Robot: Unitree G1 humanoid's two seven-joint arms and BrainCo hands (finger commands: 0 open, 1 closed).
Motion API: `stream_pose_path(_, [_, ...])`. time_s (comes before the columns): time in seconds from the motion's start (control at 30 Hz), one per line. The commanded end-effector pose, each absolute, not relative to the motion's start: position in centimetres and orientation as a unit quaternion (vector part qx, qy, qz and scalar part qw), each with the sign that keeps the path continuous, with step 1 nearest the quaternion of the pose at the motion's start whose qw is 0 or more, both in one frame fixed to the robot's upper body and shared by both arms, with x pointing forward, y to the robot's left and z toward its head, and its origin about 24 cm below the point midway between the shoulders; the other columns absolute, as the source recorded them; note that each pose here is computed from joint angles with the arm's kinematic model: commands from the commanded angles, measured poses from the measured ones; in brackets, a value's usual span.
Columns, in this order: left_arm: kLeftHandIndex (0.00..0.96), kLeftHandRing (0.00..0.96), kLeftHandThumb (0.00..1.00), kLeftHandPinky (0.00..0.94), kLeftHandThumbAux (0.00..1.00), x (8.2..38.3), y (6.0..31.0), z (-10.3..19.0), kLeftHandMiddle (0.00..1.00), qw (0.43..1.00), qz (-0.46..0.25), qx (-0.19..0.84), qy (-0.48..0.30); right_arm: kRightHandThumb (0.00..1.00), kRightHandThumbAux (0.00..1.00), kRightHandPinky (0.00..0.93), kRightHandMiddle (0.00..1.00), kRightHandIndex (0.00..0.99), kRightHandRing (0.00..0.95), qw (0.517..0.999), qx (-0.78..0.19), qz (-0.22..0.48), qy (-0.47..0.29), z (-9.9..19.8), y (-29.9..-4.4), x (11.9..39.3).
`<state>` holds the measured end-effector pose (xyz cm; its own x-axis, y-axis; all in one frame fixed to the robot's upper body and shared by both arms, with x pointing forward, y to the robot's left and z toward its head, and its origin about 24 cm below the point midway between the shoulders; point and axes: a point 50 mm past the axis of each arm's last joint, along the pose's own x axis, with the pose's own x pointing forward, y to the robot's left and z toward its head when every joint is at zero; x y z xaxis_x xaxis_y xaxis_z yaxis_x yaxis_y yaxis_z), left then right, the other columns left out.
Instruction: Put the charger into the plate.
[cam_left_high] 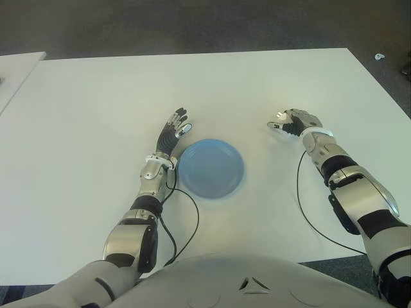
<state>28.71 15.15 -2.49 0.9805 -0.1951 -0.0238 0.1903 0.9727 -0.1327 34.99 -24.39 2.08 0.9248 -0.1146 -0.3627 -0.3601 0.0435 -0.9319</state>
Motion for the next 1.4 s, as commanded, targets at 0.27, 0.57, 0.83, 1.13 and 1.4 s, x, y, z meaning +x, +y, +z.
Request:
stream_pose_path(0.27, [0.0, 0.078, 0.048, 0.105, 0.556, 27.4, 15.1, -4.3, 0.076, 0.99, -0.1, -0.078, 0.062, 0.422, 0.097, 0.0, 0.0, 0.0, 0.0, 0.664, -0.693, 0.152, 0.236, -1.4, -24.5, 32.6])
stream_pose_path(0.57, [0.0, 0.072, 0.047, 0.092, 0.549, 27.4, 15.2, -4.3, 0.071, 0.99, -0.099, -0.08, 0.06, 0.41, 0.089, 0.0, 0.0, 0.0, 0.0, 0.628, -0.716, 0.164, 0.257, -3.2, -25.2, 30.9])
stream_pose_path(0.83, [0.0, 0.07, 0.043, 0.092, 0.541, 27.4, 15.2, -4.2, 0.071, 0.99, -0.1, -0.076, 0.057, 0.397, 0.08, 0.0, 0.0, 0.0, 0.0, 0.584, -0.754, 0.172, 0.246, -3.9, -25.3, 30.2])
stream_pose_path(1.13, [0.0, 0.07, 0.04, 0.086, 0.541, 27.5, 15.3, -4.2, 0.072, 0.991, -0.098, -0.075, 0.057, 0.384, 0.072, 0.0, 0.0, 0.0, 0.0, 0.563, -0.77, 0.183, 0.239, -4.2, -25.2, 30.0])
stream_pose_path(1.4, [0.0, 0.062, 0.034, 0.081, 0.538, 27.5, 15.3, -4.2, 0.066, 0.991, -0.1, -0.073, 0.056, 0.384, 0.071, 0.0, 0.0, 0.0, 0.0, 0.565, -0.768, 0.185, 0.238, -4.3, -25.2, 29.8])
